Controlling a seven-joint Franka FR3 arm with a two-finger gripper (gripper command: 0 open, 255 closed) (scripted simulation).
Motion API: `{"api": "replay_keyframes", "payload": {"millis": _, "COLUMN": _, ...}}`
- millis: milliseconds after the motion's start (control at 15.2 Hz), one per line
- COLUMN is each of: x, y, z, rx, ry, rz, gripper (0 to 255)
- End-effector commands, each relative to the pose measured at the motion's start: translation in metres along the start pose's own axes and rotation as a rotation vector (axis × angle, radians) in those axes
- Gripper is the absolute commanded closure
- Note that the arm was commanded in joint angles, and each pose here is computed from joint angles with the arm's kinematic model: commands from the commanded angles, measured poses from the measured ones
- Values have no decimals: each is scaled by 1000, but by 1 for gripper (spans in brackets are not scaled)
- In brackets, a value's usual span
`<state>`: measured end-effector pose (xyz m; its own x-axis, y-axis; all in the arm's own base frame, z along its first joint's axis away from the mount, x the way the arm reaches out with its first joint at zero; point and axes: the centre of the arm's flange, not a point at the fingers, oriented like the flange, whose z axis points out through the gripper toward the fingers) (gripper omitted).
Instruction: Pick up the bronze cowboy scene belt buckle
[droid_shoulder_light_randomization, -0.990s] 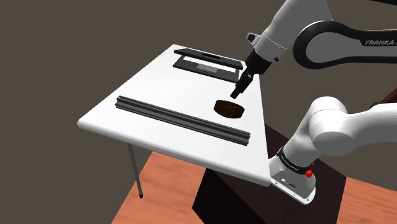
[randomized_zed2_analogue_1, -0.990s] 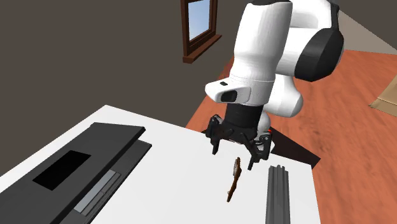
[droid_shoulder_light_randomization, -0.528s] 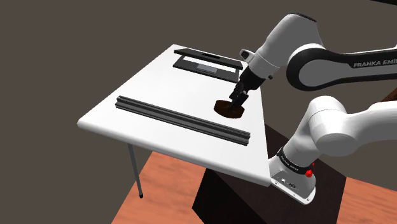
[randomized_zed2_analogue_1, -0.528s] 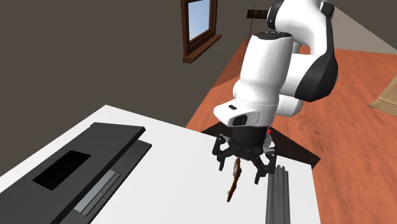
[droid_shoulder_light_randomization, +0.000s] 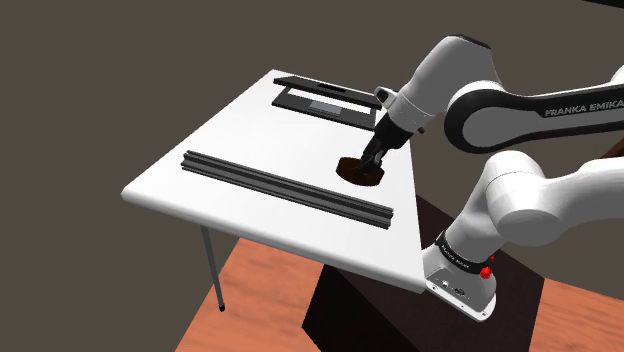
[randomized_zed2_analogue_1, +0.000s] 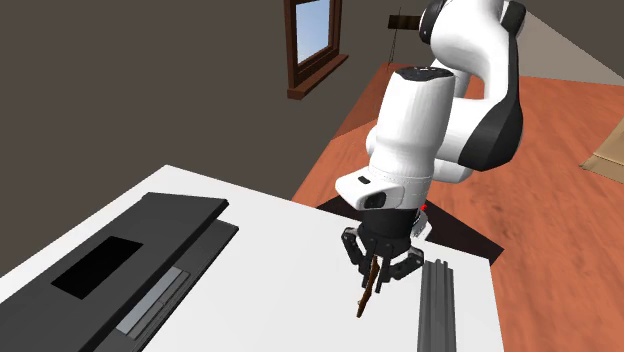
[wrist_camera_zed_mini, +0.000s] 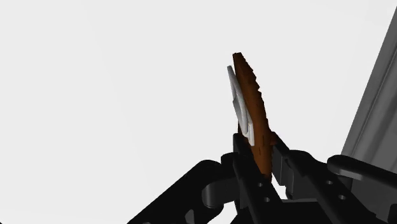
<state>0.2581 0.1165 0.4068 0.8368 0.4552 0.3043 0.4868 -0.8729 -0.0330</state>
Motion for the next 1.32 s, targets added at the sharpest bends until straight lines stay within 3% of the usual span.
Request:
{"api": "replay_keyframes", "payload": {"millis": 0, "x": 0, "y": 0, "z": 0, "rx": 0, "ry": 0, "rz": 0, "gripper": 255}}
{"api": "replay_keyframes", "payload": {"millis": 396, "x": 0, "y": 0, "z": 0, "rx": 0, "ry": 0, "rz": 0, "gripper": 255}}
{"api": "replay_keyframes", "payload": {"millis": 1254, "x": 21, "y": -2, "z": -65, "rx": 0, "ry": 0, "rz": 0, "gripper": 255}}
